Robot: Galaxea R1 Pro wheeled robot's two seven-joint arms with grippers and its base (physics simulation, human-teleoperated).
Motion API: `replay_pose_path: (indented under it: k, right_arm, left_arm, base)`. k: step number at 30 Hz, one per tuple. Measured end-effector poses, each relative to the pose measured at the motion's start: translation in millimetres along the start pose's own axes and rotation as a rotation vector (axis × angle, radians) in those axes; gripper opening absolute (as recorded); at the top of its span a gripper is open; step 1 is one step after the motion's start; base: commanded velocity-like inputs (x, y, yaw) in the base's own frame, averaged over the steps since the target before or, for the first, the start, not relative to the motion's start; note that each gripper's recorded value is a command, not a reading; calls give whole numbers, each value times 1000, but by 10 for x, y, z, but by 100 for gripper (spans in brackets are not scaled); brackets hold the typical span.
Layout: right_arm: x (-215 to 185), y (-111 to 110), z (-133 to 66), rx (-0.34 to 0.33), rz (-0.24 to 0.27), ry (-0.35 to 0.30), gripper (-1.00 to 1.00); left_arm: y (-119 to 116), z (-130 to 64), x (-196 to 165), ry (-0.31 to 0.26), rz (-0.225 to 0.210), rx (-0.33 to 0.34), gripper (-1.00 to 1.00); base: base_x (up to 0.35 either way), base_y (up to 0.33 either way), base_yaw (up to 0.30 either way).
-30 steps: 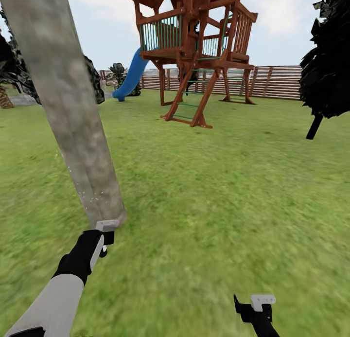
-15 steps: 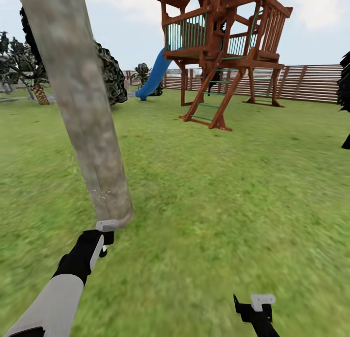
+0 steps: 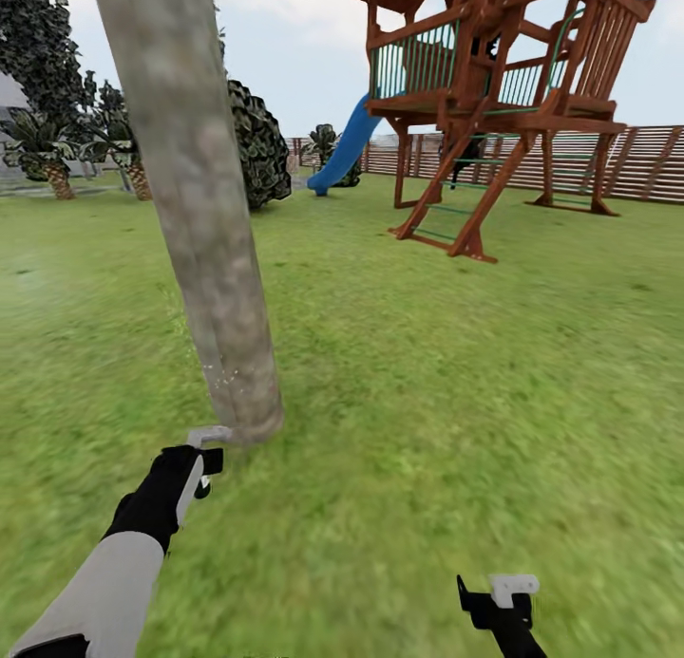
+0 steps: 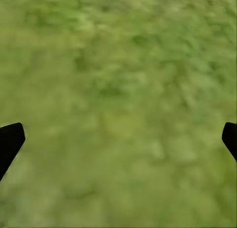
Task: In the garden, pick up the pesticide atomizer on the floor and spray pesticide onto both trees until each tree trunk is fully covered.
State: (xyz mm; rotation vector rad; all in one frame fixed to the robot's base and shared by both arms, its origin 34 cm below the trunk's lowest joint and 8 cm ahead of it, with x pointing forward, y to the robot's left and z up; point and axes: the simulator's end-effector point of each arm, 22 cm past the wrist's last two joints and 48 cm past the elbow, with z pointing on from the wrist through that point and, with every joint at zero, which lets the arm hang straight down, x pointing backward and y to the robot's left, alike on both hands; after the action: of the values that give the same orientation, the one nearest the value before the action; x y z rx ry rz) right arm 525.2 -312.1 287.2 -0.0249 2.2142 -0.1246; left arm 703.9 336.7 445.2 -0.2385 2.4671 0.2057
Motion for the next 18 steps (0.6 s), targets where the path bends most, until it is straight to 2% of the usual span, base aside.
replay_pose_path:
  k: [3, 5, 9, 12, 14, 15, 18]
  right_arm:
    - [0, -5, 1, 0, -1, 0, 100]
    - [-2, -6, 1, 1, 0, 0, 100]
    - [0, -8, 0, 1, 0, 0, 100]
    - [0, -42, 0, 5, -2, 0, 100]
    - [1, -48, 0, 6, -3, 0, 100]
    - [0, -52, 0, 6, -3, 0, 100]
    - [0, -43, 2, 5, -3, 0, 100]
  left_arm:
    - [-22, -17, -67, -4, -3, 6, -100]
    - [-88, -65, -291, -29, -6, 17, -100]
    - [-306, -186, -638, -35, -8, 53, -100]
    - [-441, -343, -1039, -58, -9, 75, -100]
    - [-553, -411, -1129, -47, -9, 93, -100]
    - [-674, -482, -1202, -39, 5, 109, -100]
    - [-656, -529, -1306, -44, 28, 97, -100]
  base:
    - [0, 0, 270]
    - [0, 0, 159]
    - [0, 0, 30]
    - [0, 0, 2]
    - [0, 0, 0]
    - [0, 0, 0]
    - [0, 0, 0]
